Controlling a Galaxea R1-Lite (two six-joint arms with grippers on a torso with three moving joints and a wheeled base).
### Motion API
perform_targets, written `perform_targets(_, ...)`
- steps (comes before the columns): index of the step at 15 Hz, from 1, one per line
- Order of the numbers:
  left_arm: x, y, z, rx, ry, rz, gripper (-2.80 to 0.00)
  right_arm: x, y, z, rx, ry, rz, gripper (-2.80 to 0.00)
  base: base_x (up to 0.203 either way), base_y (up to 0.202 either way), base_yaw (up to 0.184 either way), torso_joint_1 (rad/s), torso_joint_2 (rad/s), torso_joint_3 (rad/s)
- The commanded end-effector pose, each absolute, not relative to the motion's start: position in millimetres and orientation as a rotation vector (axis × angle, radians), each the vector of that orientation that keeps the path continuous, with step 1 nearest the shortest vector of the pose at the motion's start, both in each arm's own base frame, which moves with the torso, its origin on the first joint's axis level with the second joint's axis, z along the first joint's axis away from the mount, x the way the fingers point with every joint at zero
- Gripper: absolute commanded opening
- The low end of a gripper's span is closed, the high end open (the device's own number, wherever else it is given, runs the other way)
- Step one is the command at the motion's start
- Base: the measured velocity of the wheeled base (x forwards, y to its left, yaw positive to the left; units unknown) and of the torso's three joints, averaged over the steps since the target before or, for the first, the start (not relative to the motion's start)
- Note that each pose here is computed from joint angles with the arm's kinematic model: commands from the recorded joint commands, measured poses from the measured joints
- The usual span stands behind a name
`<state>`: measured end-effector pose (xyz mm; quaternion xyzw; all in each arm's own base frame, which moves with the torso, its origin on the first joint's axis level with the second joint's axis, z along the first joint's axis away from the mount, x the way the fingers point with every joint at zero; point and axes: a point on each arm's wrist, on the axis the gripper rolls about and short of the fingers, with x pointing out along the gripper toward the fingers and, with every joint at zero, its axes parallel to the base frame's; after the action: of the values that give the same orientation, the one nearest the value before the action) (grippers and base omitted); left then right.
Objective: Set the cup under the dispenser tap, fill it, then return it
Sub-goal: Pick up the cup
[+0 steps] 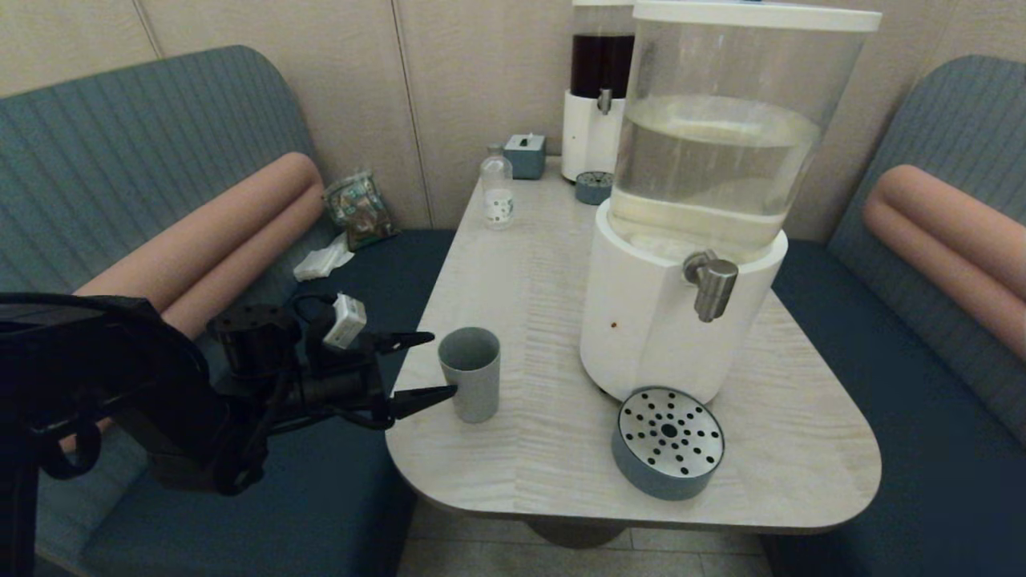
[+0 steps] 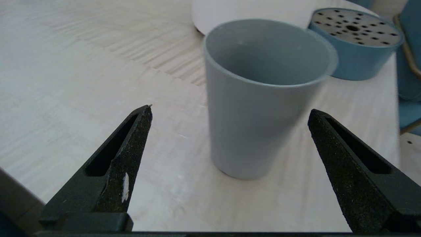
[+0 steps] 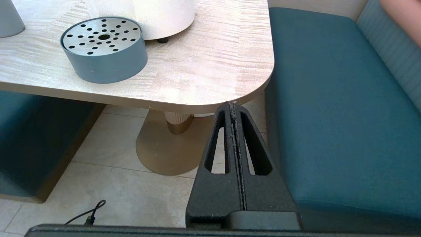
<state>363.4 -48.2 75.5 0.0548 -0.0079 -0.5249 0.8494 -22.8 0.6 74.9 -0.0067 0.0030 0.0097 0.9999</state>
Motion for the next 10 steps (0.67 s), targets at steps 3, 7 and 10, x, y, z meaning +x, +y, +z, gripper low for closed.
perform_targets(3, 370.1, -63.7, 67.8, 0.114, -0.016, -1.118, 0.00, -22.8, 0.6, 74.9, -0.015, 0.006, 0.020, -2.80, 0.000, 0.000, 0.000, 0.000, 0.00, 0.000)
perform_targets(7, 371.5, -84.3, 67.0, 0.110, -0.020, -1.143, 0.00, -22.8, 0.6, 74.9, -0.012, 0.006, 0.020, -2.80, 0.000, 0.000, 0.000, 0.000, 0.00, 0.000)
perform_targets(10, 371.0, -100.2, 68.2, 0.113, -0.029, -1.147, 0.00, -22.8, 0.6, 74.9, -0.015, 0.006, 0.020, -2.80, 0.000, 0.000, 0.000, 0.000, 0.00, 0.000)
